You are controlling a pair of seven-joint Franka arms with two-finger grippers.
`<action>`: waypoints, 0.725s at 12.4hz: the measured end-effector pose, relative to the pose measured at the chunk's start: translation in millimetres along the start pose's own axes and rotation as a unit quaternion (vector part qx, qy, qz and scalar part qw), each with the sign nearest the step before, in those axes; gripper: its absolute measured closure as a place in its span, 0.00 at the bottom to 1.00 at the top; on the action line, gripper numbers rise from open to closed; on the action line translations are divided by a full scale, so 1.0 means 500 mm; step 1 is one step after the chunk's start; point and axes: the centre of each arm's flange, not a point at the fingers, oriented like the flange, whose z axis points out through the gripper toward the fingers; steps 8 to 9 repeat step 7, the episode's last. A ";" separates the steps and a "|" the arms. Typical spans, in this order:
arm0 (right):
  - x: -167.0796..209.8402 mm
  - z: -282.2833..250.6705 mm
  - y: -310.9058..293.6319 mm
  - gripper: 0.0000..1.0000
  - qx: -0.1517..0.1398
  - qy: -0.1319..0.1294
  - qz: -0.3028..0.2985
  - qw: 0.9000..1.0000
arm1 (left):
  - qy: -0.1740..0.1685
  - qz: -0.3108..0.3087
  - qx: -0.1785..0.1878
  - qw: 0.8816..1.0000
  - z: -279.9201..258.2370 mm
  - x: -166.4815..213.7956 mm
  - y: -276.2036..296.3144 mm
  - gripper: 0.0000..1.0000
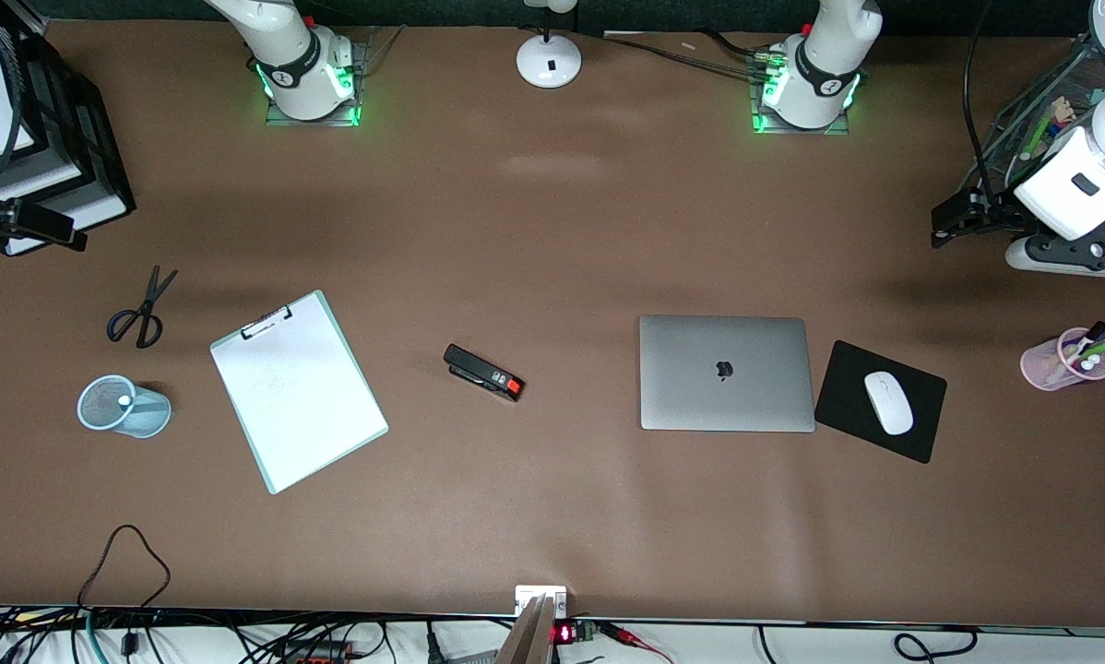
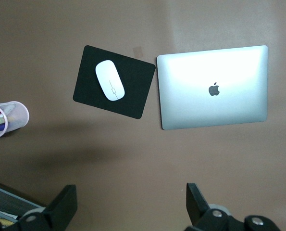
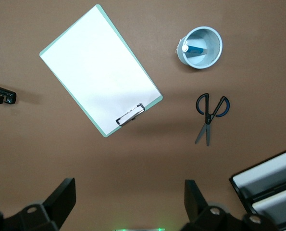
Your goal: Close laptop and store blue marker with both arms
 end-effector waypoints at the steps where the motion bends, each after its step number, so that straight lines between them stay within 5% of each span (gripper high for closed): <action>1: -0.012 0.003 0.002 0.00 0.002 0.003 0.000 1.000 | 0.000 0.000 0.000 1.000 0.000 0.000 0.000 0.00; 9: -0.053 -0.020 0.007 0.00 0.007 0.012 0.000 1.000 | 0.000 0.000 0.000 1.000 0.000 0.000 0.000 0.00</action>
